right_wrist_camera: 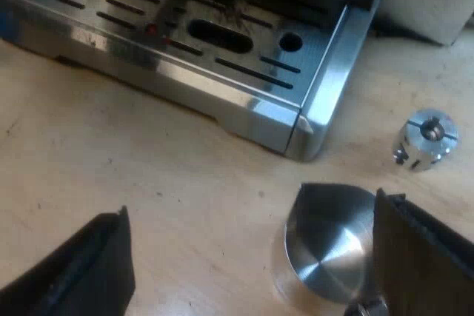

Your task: Remove mug from coffee machine

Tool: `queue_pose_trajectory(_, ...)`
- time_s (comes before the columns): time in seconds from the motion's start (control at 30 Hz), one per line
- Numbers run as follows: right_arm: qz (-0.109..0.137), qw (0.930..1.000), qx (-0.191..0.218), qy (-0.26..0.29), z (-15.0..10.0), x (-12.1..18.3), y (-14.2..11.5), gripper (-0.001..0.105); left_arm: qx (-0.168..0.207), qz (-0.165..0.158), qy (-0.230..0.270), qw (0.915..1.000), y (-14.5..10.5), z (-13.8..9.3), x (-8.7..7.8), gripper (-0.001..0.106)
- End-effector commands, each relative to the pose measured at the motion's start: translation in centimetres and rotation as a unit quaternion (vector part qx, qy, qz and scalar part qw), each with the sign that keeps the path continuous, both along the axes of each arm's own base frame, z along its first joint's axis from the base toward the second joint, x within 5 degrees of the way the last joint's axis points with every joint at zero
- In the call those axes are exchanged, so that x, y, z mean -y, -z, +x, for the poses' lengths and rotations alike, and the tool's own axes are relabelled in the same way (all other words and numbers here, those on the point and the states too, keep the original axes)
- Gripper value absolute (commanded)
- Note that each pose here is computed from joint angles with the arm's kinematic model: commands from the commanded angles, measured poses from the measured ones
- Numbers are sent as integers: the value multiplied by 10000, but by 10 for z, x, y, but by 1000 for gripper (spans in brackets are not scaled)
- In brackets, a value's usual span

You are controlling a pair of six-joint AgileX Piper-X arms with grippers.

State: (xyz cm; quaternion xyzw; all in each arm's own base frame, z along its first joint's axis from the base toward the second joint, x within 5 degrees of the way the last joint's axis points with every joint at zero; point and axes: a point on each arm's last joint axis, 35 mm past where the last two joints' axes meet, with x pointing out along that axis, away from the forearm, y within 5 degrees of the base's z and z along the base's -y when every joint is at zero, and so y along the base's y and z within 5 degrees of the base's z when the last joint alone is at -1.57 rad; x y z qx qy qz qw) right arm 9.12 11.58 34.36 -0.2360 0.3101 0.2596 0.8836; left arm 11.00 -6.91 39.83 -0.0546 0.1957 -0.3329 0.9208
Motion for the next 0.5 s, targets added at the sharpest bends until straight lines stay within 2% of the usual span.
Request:
queue_pose_trajectory(0.03,50,10000,-37,9,6,-3,-7,69,-31,-137,-196,9997,-5,1,-8,86)
queue_pose_trajectory(0.2,290,9974,-507,419,33,8,-6,69,-196,-229,-1002,9945,-3,9,-30,86)
queue_pose_trajectory(0.27,281,9960,-558,643,43,20,-5,69,-204,-230,-1125,9932,-2,10,-33,86)
queue_pose_trajectory(0.3,300,9951,-598,735,49,28,-5,69,-184,-238,-1394,9898,-3,12,-39,86)
queue_pose_trajectory(0.33,318,9949,-622,731,50,30,-5,69,-180,-233,-1455,9889,-3,12,-40,86)
queue_pose_trajectory(0.4,447,9914,-705,1008,60,49,-5,69,-177,-202,-1655,9858,-2,13,-44,86)
queue_pose_trajectory(0.5,479,9858,-689,1452,68,72,-5,69,-285,-147,-1844,9823,0,13,-47,86)
